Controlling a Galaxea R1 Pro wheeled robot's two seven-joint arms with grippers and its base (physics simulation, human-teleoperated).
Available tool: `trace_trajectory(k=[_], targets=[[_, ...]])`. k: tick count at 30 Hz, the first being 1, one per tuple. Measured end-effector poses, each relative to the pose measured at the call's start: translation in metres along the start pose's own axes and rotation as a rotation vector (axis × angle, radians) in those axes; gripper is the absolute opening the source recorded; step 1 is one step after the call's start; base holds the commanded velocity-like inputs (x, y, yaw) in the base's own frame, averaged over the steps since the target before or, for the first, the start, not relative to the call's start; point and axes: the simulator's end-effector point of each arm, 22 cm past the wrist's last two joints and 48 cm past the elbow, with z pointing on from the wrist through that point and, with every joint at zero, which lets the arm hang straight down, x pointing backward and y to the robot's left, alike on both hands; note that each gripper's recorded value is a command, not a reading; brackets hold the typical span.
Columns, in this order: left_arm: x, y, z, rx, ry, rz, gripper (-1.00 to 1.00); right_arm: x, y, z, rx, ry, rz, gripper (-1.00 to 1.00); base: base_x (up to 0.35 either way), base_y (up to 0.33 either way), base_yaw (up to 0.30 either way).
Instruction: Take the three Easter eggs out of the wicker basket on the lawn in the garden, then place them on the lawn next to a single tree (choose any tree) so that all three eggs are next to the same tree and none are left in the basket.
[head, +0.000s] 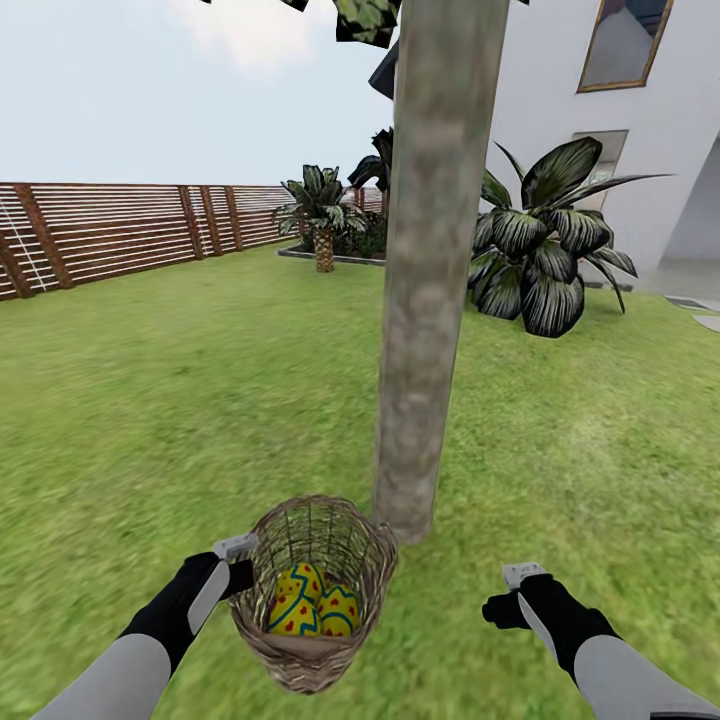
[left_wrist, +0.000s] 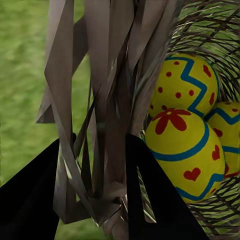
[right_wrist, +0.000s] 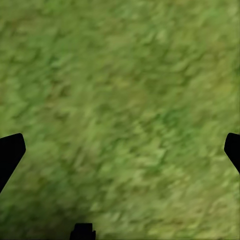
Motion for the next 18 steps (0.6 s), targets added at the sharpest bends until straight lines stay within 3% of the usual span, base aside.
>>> trace_trajectory(k=[14,18], targets=[[0.011,0.001,0.021,0.0,0.0,0.004,-1.0,0.01,0.002,0.022,0.001,0.001,-0.001,1.0,0.003,0.0,0.0],[0.015,0.001,0.027,0.0,0.001,0.002,-1.0,0.012,0.003,0.028,0.001,0.0,-0.001,1.0,0.239,0.0,0.0]])
